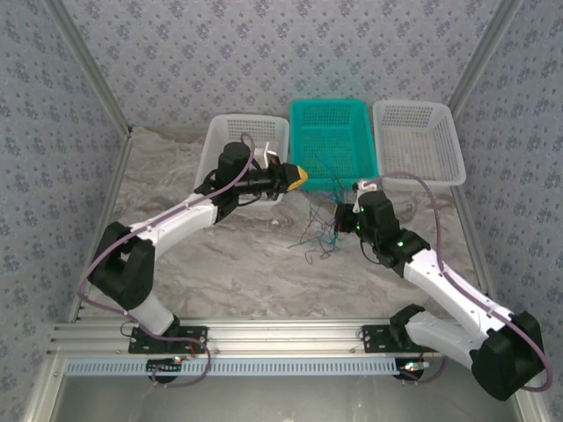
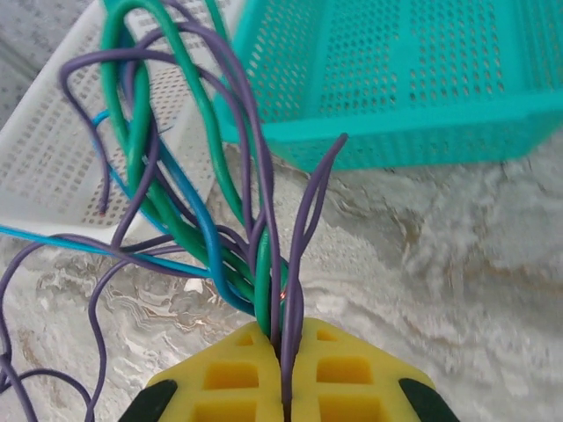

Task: Untangle the cables

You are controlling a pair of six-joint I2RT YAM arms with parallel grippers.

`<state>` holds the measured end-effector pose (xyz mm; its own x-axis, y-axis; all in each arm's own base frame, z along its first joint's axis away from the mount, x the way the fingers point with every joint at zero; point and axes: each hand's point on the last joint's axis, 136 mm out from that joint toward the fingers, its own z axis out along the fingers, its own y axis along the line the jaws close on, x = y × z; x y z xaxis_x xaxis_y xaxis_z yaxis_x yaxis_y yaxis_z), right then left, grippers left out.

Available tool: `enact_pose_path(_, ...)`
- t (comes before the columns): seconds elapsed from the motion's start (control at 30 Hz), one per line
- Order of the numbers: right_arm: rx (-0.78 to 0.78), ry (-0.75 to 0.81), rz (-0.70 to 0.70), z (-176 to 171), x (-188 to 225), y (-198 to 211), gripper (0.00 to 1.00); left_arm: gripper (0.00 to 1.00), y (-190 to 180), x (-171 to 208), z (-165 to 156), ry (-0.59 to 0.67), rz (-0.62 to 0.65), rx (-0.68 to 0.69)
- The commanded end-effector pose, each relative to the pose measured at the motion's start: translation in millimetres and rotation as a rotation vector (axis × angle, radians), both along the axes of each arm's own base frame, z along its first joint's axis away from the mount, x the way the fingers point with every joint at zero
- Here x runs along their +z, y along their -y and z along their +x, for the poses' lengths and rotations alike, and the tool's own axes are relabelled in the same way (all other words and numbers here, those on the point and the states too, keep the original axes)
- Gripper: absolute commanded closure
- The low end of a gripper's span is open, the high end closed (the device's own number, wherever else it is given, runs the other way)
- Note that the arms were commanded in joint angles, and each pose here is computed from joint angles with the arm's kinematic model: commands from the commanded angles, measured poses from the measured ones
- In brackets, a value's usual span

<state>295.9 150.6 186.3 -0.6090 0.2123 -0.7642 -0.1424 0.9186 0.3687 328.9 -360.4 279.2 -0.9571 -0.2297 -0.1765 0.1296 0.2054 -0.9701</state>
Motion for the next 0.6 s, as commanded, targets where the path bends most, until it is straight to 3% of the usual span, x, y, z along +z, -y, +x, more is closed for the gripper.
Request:
enact_pose_path(0.0,-0.302,-0.189,-0.066,-24,-60,66,0.93,1.00,-27,70,0,0.268,-0.005,0.036)
enact_pose_path(0.1,-0.424,-0.276,-0.030,-41,-91,95,0.87,1.00,-42,83,0,0.326,0.013,0.067)
enact_pose_path(0.2,-0.535,-0.323,0.016,-53,-111,117,0.70,1.00,-54,92,0,0.353,0.015,0.091)
enact_pose_path(0.3,-0.587,-0.331,0.043,-59,-119,127,0.67,1.00,-58,98,-2,0.382,0.016,0.088)
enact_pose_path(0.4,-0.595,-0.320,0.061,-60,-118,129,0.66,1.00,-53,99,-6,0.397,0.011,0.051)
enact_pose_path(0.57,-0.434,-0.235,0.126,-42,-88,102,0.48,1.00,-42,96,-10,0.405,0.012,0.010)
